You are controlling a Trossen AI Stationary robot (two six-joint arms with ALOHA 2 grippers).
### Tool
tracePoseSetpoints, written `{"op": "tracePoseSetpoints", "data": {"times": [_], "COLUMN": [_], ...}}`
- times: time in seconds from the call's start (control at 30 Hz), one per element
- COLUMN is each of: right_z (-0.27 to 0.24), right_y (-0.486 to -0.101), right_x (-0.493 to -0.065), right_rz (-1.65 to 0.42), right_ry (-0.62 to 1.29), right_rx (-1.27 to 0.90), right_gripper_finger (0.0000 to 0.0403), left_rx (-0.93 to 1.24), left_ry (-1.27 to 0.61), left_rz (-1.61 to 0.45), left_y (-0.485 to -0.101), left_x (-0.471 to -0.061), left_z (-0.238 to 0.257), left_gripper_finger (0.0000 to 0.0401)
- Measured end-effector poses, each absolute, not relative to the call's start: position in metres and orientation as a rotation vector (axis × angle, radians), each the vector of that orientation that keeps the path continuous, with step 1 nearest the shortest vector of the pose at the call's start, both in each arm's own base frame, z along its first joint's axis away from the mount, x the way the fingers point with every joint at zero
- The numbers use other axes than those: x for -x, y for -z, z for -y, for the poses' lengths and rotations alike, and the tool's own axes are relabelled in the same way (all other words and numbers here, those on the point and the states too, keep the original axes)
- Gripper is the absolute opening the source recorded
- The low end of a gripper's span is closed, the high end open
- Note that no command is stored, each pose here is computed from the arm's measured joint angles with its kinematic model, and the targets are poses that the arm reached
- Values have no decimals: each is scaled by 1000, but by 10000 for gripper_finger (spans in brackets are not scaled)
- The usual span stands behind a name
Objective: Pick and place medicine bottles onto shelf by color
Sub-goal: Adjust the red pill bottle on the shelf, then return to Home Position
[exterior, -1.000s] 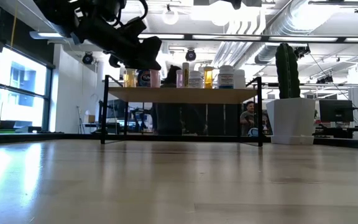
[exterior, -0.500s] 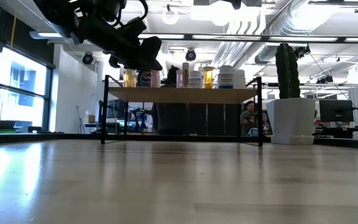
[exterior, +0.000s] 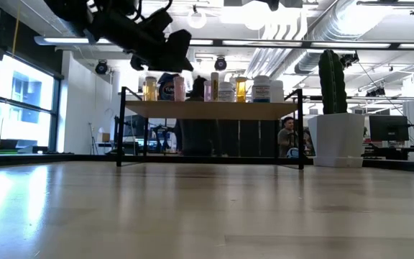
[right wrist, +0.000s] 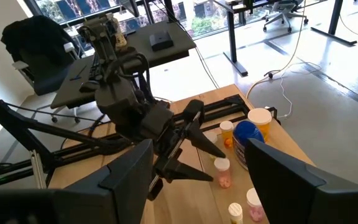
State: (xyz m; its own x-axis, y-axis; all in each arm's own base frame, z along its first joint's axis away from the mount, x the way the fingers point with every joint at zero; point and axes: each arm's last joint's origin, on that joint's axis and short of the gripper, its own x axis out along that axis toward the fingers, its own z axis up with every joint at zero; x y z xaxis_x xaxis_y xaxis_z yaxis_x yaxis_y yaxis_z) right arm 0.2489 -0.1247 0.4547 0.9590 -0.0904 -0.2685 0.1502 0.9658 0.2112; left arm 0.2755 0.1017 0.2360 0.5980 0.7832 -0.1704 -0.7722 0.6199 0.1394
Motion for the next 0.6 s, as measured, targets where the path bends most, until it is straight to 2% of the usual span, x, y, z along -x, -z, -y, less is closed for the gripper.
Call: {"op": "tracePoseSetpoints", "data": {"times": [0.33,0.5,0.6], "right_z": [125,125,125], "right_y": [-455,-454,-455], "right_x": [-249,-249,-249], "right_rz": [-261,-261,-258], "right_ry": [123,123,125], "right_rx": [-232,-233,-247], "right_gripper_finger": [245,245,245], "left_rx": [-116,-78,-15], "left_ry": [-959,-974,-908], "left_rz": [-180,-65,31], "left_y": [-264,-295,-313], "left_x": [-279,-270,-260], "left_z": [-101,-97,-88], "left_gripper_finger": [193,191,192]}}
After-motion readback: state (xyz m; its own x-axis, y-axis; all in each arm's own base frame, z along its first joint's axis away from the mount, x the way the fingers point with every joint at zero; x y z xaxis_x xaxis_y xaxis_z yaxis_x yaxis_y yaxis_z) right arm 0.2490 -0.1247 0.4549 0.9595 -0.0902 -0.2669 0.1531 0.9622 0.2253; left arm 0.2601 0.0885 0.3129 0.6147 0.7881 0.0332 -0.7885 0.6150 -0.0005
